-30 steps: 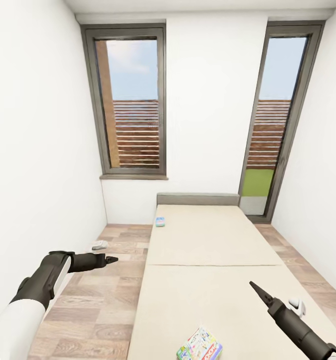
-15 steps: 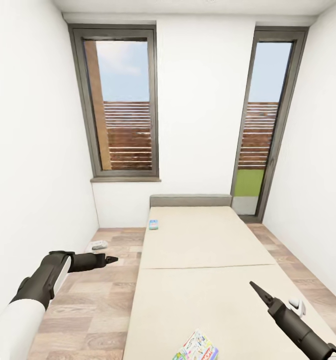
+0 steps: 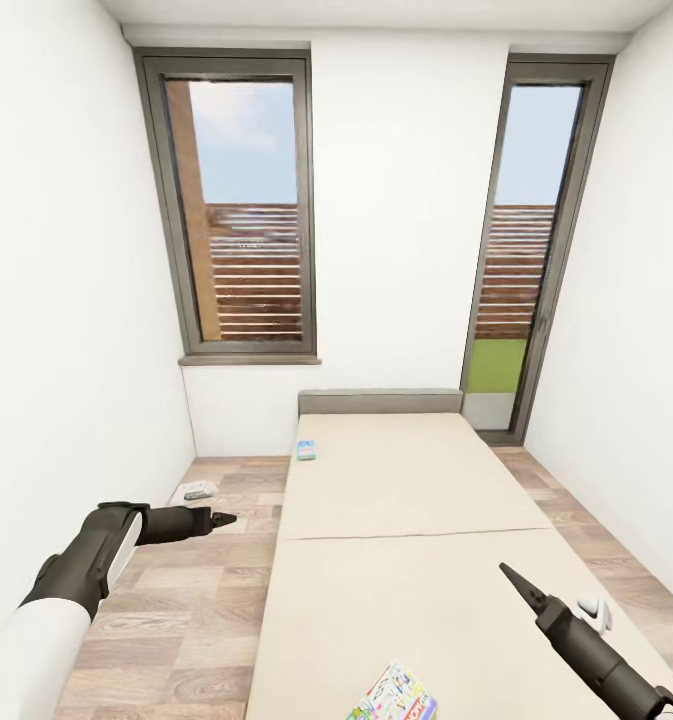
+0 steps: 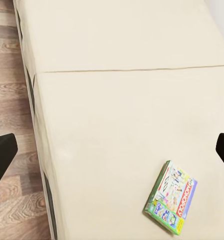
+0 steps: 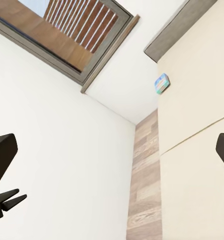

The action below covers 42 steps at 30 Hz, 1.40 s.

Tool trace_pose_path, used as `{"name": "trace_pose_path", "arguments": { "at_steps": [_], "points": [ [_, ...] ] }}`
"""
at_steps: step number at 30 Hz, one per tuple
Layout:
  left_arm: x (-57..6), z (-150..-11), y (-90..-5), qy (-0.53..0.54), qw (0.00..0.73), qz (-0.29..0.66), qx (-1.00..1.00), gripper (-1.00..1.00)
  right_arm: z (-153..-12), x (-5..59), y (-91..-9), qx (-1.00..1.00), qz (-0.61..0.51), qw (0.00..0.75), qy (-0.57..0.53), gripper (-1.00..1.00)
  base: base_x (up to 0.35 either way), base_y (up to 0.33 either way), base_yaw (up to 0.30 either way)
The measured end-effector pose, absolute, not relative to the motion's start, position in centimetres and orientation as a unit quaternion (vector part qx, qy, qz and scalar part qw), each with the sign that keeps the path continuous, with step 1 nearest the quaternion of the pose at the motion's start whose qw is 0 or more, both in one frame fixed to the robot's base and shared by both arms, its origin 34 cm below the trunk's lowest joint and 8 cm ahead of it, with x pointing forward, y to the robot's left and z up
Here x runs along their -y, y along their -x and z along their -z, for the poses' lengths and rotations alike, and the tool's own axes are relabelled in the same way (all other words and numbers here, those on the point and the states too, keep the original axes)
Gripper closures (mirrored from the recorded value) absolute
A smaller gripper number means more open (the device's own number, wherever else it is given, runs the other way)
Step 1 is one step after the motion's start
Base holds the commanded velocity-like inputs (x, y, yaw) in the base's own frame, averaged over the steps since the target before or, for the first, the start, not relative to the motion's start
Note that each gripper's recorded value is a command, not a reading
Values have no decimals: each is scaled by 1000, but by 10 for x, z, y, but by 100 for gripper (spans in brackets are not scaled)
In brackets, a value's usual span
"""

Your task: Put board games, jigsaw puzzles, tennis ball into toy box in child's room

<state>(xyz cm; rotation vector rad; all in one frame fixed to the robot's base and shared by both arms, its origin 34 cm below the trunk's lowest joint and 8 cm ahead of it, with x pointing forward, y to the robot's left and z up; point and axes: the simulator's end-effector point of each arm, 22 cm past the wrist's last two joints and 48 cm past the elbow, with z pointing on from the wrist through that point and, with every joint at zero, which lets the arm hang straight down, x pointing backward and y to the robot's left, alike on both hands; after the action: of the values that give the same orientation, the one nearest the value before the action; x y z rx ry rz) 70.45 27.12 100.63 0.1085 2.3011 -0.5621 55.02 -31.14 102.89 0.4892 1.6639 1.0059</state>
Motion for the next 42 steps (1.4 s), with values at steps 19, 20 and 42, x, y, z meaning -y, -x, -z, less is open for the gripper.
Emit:
{"name": "trace_pose_path", "arguments": {
  "at_steps": [19,20,42],
  "points": [
    [-271,-1006,-705,-43,376,220,-899,-100,-994,258,-602,-820,-306,440,-200,-100,0,0,0],
    [-270,-1006,-705,-43,375,220,-899,-100,-993,247,-618,-844,-278,415,-195,-100,0,0,0],
    [-273,-1006,-704,-43,375,218,-900,-100,-943,180,-704,-947,-52,276,-157,-100,0,0,0]
  ]
}}
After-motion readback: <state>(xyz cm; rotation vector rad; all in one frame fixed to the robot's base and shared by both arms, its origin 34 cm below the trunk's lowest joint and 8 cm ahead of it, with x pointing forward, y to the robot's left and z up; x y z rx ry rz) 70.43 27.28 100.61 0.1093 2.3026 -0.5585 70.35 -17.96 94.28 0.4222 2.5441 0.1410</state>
